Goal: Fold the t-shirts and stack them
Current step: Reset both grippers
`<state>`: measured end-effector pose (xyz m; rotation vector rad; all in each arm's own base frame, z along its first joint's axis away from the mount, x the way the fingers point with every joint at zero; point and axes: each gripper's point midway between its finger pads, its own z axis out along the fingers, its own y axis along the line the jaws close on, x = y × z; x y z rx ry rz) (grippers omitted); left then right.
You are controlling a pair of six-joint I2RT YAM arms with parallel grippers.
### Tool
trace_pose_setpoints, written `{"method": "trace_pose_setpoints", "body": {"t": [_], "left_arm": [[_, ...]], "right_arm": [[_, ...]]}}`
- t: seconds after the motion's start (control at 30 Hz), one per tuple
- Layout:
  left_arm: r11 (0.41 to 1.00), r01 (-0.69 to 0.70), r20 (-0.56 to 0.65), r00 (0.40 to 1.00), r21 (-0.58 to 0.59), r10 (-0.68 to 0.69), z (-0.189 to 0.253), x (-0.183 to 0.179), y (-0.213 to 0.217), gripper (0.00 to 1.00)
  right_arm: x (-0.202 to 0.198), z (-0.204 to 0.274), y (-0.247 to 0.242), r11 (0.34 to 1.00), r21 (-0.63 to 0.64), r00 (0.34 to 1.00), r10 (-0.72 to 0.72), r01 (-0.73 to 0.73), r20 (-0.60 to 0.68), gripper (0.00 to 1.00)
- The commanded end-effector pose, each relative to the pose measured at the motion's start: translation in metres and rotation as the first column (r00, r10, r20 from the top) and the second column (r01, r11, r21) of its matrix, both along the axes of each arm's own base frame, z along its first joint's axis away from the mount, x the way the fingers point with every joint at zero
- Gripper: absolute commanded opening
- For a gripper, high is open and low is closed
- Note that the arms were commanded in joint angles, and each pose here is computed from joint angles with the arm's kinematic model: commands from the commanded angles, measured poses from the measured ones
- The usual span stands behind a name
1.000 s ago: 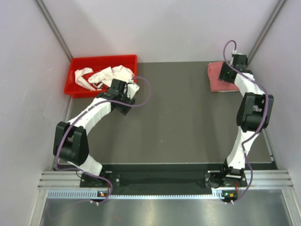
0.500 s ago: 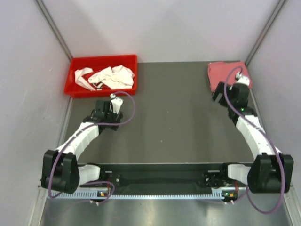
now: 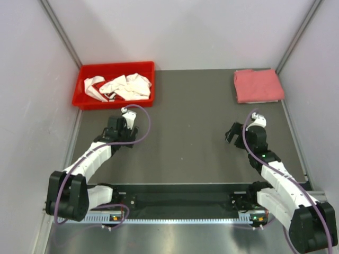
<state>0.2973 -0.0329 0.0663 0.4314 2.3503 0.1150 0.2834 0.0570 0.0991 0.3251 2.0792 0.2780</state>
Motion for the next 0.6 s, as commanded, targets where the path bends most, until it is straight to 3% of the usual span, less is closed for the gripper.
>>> {"method": "trace_pose_setpoints", "body": {"t": [0.0, 0.57], "left_arm": [[1.000, -0.006, 0.051, 0.999, -0.031, 0.007, 0.0069, 0.0099, -0.0038, 0.77], [0.999, 0.030, 0.064, 0.998, -0.031, -0.028, 0.0099, 0.0067, -0.0030, 0.78]], "right_arm": [[0.0031, 0.0061, 0.0048, 1.000, 0.027, 0.999, -0.007, 0.005, 0.054, 1.00], [0.0075, -0.0024, 0.0071, 1.000, -0.004, 0.998, 0.026, -0.026, 0.061, 1.00]]}}
